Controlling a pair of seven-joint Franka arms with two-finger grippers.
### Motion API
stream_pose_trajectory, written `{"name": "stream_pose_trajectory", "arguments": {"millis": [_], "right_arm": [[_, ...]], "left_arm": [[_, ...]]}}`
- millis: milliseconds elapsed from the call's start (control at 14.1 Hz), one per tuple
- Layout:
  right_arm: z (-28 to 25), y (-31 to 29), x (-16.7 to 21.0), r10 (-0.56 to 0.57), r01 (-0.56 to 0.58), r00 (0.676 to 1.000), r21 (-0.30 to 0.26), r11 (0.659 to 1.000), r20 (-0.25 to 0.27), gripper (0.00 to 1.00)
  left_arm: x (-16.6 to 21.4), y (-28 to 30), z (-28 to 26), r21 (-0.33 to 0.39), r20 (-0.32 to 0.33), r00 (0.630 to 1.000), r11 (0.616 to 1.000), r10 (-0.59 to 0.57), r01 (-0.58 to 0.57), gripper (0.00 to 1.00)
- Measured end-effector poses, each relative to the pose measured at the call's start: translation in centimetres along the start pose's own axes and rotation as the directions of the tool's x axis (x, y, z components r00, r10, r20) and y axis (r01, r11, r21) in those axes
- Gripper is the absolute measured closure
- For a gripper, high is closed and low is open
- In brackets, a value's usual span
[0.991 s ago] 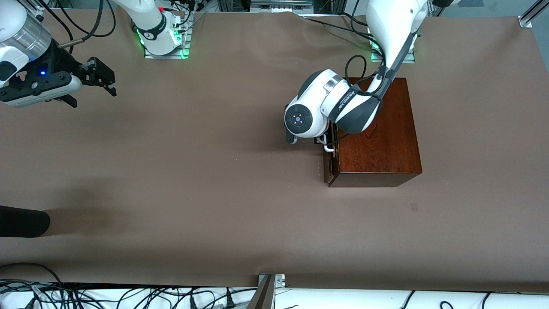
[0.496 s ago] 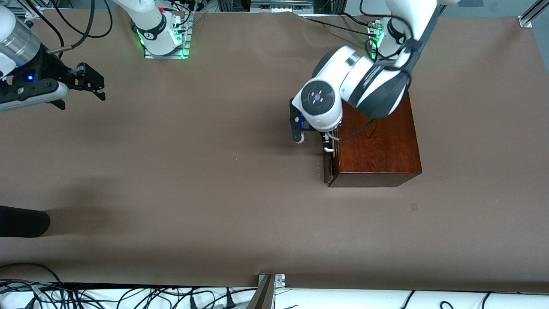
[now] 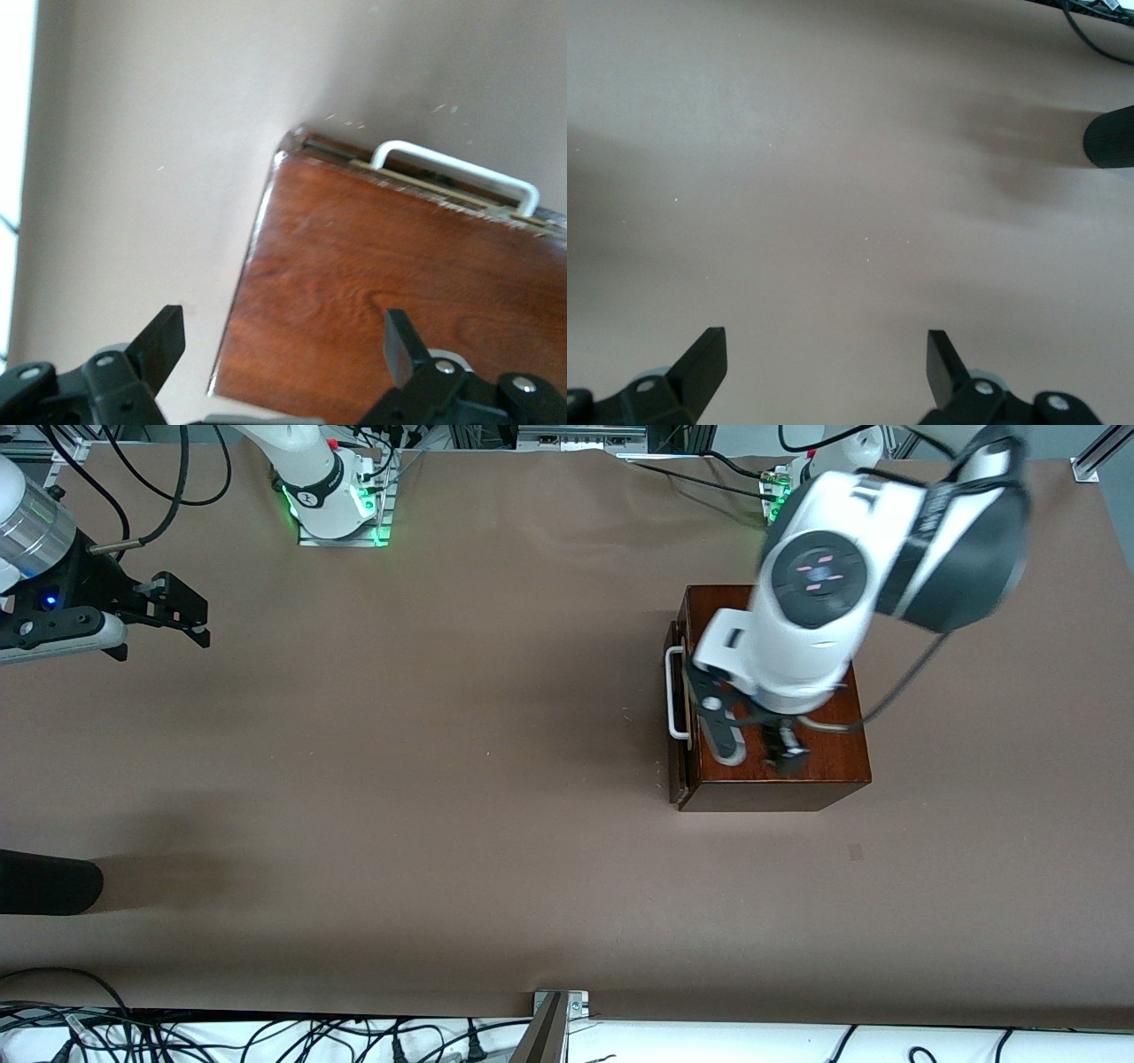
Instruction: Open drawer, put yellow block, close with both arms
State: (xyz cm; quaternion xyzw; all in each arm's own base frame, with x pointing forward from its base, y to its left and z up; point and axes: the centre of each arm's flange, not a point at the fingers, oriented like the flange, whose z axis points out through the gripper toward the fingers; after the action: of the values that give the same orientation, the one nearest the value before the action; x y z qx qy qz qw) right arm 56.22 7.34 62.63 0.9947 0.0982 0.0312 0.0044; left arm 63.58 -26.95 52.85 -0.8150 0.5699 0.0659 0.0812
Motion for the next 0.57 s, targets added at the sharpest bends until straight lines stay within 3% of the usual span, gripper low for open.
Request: {"name": "stream_pose_trajectory", "arguments": {"millis": [212,354,425,496,566], "right_arm": [[-0.2,0.1,0.1,0.002,-0.002,1.000,-0.001,1.000,-0.014,0.00],[-0.4,0.5,0.1,0.008,-0.008,1.000,-0.002,1.000,-0.021,0.00],[-0.4,0.6,0.1,0.010,-0.010,1.000,-0.002,1.000,-0.026,0.00],[-0.5,0.6,0.2,0.011,-0.011,0.999,-0.003,1.000,-0.031,0.00],[-0.6,0.6,0.3,0.012,-0.012,0.999,-0.003,1.000,-0.040,0.00]], "left_arm": [[-2.2,-2.0,-0.1,0.023,0.011,0.996,0.995,-0.093,0.092,0.00],[-4.5,-3.4,0.1,0.025,0.039,0.972,0.973,-0.231,0.230,0.00],[-5.9,-4.0,-0.1,0.016,0.040,0.942,0.943,-0.334,0.334,0.00],[-7.3,-4.3,-0.4,-0.016,0.034,0.889,0.889,-0.457,0.458,0.00],[-9.2,-4.5,-0.6,-0.065,0.032,0.807,0.804,-0.590,0.591,0.00]]}}
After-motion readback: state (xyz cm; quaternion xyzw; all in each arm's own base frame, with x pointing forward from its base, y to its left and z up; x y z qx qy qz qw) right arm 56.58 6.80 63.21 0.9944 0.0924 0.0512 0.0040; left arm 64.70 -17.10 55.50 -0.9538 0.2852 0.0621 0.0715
